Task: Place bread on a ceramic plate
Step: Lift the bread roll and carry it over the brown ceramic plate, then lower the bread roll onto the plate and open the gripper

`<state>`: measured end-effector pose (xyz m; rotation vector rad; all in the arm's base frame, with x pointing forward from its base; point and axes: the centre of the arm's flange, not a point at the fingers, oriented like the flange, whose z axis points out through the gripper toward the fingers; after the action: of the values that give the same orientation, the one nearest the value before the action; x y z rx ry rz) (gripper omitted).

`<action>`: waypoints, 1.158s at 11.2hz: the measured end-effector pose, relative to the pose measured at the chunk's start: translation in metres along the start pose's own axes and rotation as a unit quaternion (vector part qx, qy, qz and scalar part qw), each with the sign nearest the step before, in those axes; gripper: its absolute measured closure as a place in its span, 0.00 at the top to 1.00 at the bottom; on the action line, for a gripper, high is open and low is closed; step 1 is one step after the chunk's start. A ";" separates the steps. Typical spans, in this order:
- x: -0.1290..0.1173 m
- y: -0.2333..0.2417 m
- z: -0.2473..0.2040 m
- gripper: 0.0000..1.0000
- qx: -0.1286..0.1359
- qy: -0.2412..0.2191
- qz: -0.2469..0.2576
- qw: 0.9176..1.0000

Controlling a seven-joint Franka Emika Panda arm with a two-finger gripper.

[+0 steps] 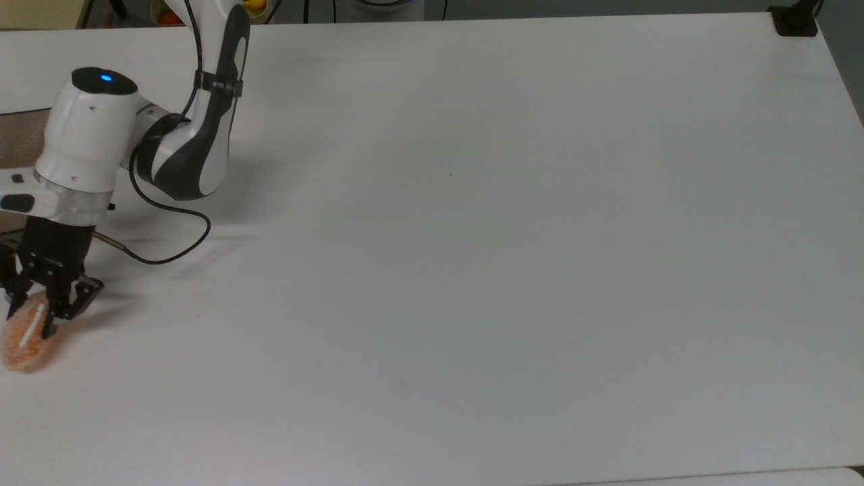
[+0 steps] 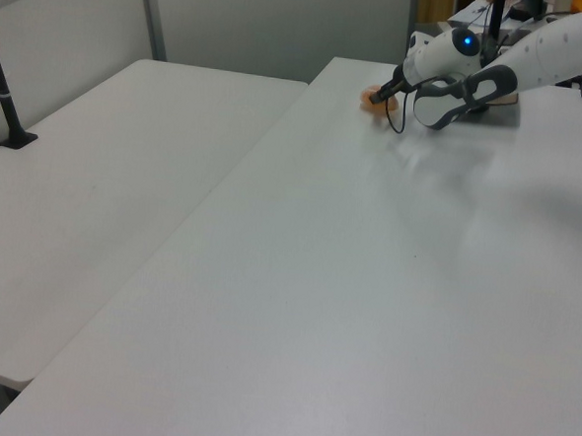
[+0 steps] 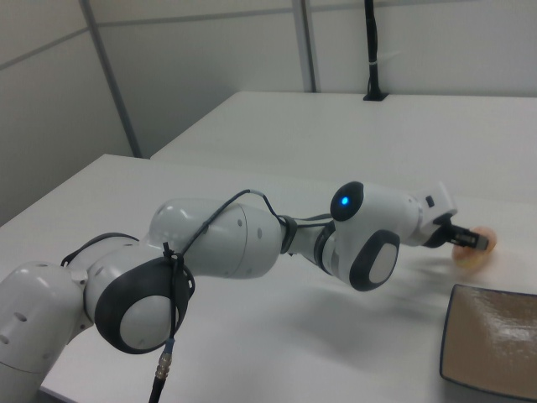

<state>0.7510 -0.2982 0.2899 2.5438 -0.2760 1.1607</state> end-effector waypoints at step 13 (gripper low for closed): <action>-0.008 0.143 -0.115 0.49 -0.021 -0.132 -0.039 0.990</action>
<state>0.6219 -0.3874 0.3852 2.6438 -0.2574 0.7797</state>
